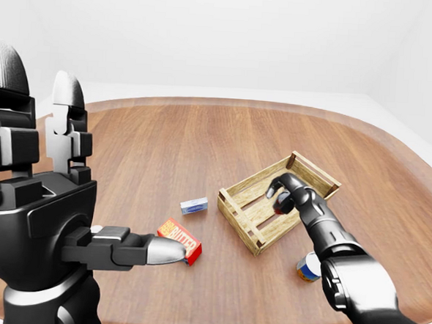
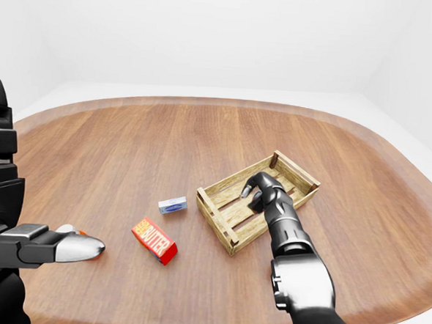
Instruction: Pick up the tomato sauce, and put it in the wooden tray.
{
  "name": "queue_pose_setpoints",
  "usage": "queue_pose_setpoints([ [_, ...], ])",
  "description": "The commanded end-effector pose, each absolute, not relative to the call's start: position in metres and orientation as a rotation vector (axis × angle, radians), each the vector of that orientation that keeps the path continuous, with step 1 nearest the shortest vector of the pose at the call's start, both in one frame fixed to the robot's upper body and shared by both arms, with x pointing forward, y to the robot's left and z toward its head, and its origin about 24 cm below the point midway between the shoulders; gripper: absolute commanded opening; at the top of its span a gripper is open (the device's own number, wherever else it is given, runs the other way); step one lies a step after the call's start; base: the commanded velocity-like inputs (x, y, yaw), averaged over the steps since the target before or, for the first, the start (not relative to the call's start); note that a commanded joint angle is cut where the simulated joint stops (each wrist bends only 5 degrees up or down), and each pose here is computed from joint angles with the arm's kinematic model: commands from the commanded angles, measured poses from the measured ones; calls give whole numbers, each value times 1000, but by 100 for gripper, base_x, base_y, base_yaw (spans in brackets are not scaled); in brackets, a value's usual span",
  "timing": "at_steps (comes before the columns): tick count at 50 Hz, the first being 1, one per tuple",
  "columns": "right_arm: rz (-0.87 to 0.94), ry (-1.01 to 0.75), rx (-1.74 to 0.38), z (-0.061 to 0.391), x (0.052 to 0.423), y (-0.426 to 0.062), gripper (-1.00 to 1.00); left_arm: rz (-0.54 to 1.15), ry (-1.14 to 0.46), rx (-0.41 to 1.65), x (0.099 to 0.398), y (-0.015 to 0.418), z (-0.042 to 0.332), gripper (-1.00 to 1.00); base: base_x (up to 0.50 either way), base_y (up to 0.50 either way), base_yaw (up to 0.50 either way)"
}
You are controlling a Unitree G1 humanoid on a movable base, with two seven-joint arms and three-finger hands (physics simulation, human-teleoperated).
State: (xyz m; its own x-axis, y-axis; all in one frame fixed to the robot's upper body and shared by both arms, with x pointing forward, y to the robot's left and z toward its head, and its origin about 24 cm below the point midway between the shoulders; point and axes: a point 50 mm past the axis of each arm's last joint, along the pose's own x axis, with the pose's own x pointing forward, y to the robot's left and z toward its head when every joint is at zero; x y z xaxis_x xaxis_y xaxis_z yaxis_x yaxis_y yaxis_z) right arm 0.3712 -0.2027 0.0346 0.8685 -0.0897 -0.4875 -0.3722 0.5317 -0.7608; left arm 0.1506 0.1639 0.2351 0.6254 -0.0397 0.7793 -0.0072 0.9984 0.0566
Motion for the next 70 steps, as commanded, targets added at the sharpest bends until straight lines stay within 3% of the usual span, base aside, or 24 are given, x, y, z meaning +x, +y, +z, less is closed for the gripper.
queue_pose_setpoints([
  [1,143,491,-1006,40,374,-205,100,-17,-901,55,150,165,236,100,0,0,0],
  [41,161,458,-1016,53,379,-207,100,-18,-899,47,150,165,236,100,0,0,0],
  [51,312,248,-1108,111,384,-180,100,-14,-902,52,150,166,236,100,0,0,0],
  [58,320,167,-1084,139,379,-183,100,-18,-899,49,150,165,236,100,0,0,0],
  [67,317,-63,-1062,180,351,-173,100,-15,-904,45,150,166,237,100,0,0,0],
  [70,267,-230,-1059,208,328,-168,100,-14,-909,40,150,167,237,100,0,0,0],
])
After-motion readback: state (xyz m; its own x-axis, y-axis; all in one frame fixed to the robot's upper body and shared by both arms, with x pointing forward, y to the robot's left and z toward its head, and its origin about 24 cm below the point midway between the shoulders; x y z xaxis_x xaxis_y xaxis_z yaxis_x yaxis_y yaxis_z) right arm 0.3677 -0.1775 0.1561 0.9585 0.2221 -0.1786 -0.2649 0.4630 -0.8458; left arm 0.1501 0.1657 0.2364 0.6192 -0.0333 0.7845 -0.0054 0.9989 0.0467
